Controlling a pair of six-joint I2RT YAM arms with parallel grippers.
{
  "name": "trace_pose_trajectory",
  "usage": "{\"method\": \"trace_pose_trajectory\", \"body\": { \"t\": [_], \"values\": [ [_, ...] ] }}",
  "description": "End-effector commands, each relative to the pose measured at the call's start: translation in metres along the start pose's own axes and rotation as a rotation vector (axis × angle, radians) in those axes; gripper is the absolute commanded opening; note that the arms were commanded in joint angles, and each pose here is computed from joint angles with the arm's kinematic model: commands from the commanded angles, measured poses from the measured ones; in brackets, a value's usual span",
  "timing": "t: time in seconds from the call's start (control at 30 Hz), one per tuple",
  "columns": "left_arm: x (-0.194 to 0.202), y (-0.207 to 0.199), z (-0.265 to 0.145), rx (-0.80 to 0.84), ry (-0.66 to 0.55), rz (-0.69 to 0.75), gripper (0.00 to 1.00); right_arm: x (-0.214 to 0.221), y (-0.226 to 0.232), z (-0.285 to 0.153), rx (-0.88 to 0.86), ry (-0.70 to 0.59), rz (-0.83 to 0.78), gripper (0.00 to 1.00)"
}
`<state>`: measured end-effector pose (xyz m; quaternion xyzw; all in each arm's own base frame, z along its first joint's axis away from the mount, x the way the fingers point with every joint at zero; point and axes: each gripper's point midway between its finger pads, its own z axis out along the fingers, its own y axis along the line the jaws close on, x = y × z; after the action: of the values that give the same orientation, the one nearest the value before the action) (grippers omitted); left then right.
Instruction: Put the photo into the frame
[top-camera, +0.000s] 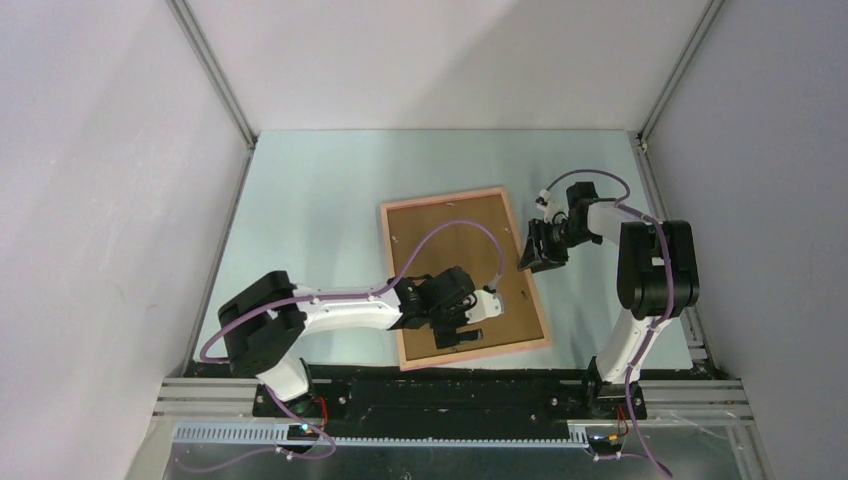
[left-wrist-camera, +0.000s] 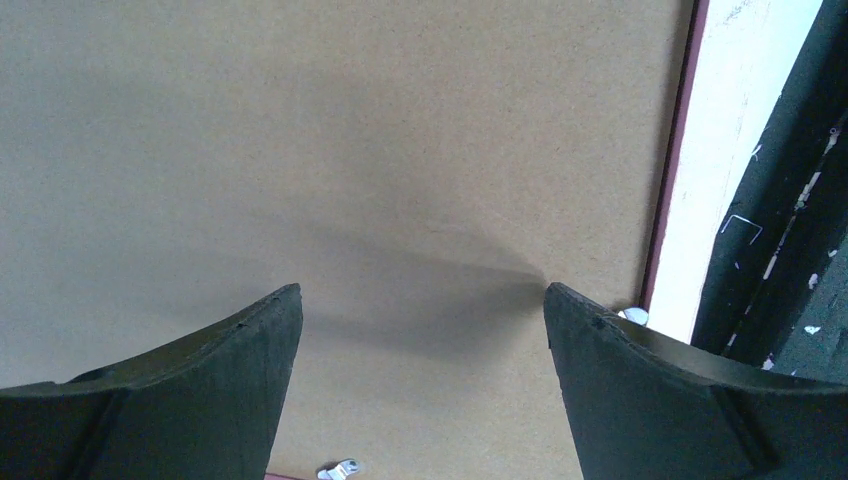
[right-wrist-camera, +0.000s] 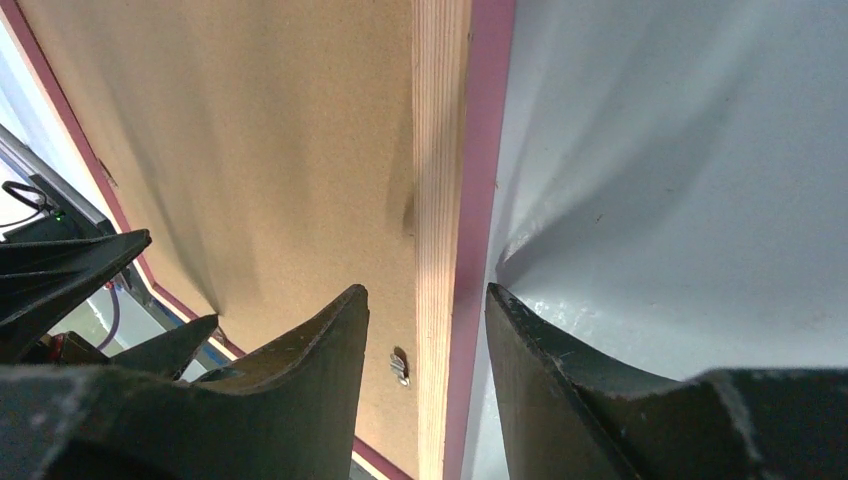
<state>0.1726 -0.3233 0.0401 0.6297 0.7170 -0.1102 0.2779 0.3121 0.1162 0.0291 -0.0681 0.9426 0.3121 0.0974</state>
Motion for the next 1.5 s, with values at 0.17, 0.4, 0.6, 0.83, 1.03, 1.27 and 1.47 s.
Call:
{"method": "trace_pose_trajectory", "body": {
  "t": [0.17, 0.4, 0.6, 0.83, 1.03, 1.27, 1.47],
  "values": [
    [0.011, -0.017, 0.015, 0.053, 0.051, 0.018, 0.95, 0.002, 0.0, 0.0, -0.019, 0.005, 0.007, 0.51],
    [0.004, -0.006, 0.011, -0.003, 0.045, 0.009, 0.95, 0.001, 0.0, 0.0, -0.02, 0.003, 0.01, 0.52],
    [-0.015, 0.007, -0.006, -0.052, -0.02, -0.009, 0.97, 0.001, 0.001, -0.002, -0.023, -0.002, 0.007, 0.53],
    [-0.031, 0.014, -0.025, -0.053, -0.086, -0.035, 1.0, -0.001, 0.002, -0.007, -0.017, -0.012, -0.004, 0.56],
    [-0.028, 0.04, -0.041, -0.092, -0.119, -0.117, 1.0, -0.01, 0.006, -0.015, 0.005, -0.045, -0.036, 0.57],
    [-0.007, 0.096, -0.07, -0.223, -0.137, -0.265, 1.0, -0.032, 0.001, -0.022, 0.107, -0.086, -0.081, 0.6],
    [0.035, 0.134, -0.088, -0.348, -0.079, -0.416, 1.0, -0.066, 0.0, -0.024, 0.187, -0.13, -0.122, 0.62]
  ]
}}
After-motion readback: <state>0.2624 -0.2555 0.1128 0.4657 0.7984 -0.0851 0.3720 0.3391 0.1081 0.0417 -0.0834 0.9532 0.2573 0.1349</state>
